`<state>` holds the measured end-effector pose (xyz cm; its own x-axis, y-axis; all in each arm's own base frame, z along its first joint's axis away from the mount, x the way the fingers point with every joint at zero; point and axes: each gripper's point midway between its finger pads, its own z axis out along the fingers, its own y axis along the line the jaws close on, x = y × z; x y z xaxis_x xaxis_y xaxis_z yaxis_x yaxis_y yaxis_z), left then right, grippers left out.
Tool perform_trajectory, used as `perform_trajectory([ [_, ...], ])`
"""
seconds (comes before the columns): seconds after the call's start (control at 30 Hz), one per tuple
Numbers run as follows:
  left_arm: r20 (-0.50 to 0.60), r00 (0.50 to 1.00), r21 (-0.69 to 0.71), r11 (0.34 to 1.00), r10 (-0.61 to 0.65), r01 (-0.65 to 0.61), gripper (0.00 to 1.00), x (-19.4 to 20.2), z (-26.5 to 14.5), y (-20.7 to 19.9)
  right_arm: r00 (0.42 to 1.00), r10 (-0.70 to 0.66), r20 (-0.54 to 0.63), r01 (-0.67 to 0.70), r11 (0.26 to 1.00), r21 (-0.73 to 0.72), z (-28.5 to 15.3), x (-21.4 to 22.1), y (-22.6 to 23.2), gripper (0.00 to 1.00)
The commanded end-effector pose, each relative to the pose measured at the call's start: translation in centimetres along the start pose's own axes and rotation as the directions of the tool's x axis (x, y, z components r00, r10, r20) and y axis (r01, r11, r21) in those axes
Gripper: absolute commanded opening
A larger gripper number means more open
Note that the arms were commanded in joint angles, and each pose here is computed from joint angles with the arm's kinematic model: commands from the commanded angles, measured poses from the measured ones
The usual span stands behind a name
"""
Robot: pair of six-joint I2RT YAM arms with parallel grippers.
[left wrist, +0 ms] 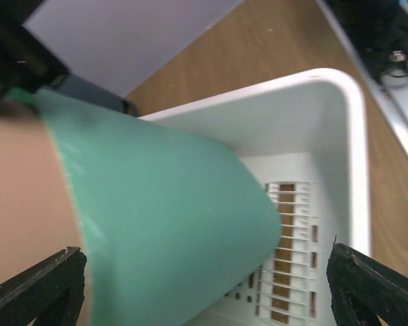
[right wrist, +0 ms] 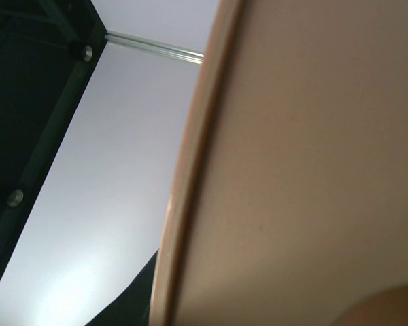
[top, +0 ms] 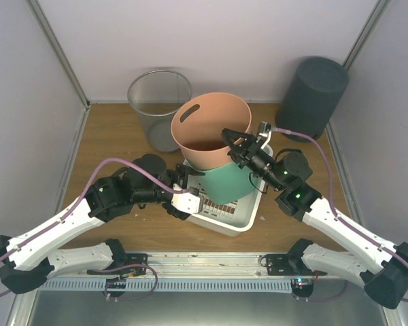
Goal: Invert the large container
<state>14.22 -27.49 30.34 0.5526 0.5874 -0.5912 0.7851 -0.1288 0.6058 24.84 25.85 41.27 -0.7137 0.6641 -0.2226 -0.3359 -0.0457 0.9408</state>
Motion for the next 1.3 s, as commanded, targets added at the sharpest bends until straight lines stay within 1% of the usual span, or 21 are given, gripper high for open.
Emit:
perform_trajectory([
  [0.0, 0.030, 0.999, -0.204, 0.979, -0.017, 0.022, 0.95, -1.6, -0.9, 4.7, 0.996, -0.056, 0.073, 0.072, 0.971, -0.229, -1.1, -1.7, 7.1, 0.10],
  [0.1, 0.023, 1.000, -0.241, 0.970, -0.020, 0.025, 0.95, -1.6, -0.8, 5.7, 0.995, -0.055, 0.080, 0.072, 0.971, -0.230, -1.3, -1.8, 7.0, 0.10],
  [0.23, 0.019, 1.000, -0.164, 0.986, -0.022, 0.025, 0.95, -1.1, 0.4, 4.0, 0.996, -0.049, 0.079, 0.067, 0.967, -0.245, -1.5, -1.8, 7.4, 0.10],
  [0.5, -0.016, 0.998, -0.111, 0.992, -0.053, 0.051, 0.96, -0.1, 1.8, 3.1, 0.993, -0.068, 0.093, 0.092, 0.953, -0.289, -1.6, -2.1, 9.5, 0.09],
  [0.6, -0.050, 0.996, -0.078, 0.994, -0.074, 0.070, 0.95, 0.6, 2.9, 2.6, 0.993, -0.068, 0.100, 0.097, 0.939, -0.330, -1.7, -2.3, 10.7, 0.09],
  [0.67, -0.054, 0.995, -0.062, 0.995, -0.079, 0.076, 0.95, 0.7, 3.5, 2.4, 0.993, -0.060, 0.103, 0.094, 0.928, -0.360, -1.9, -2.4, 11.3, 0.07],
  [0.87, -0.055, 0.996, -0.052, 0.996, -0.076, 0.073, 0.95, 0.6, 4.5, 2.6, 0.990, -0.063, 0.126, 0.111, 0.898, -0.426, -2.4, -2.8, 13.4, 0.05],
  [1.13, -0.059, 0.994, -0.052, 0.994, -0.094, 0.091, 0.95, 1.1, 5.1, 2.3, 0.980, -0.123, 0.157, 0.184, 0.862, -0.472, -2.3, -3.2, 17.0, 0.05],
  [1.27, -0.056, 0.994, -0.057, 0.994, -0.095, 0.092, 0.95, 1.0, 5.2, 2.5, 0.976, -0.131, 0.174, 0.201, 0.850, -0.486, -2.1, -3.5, 18.0, 0.03],
])
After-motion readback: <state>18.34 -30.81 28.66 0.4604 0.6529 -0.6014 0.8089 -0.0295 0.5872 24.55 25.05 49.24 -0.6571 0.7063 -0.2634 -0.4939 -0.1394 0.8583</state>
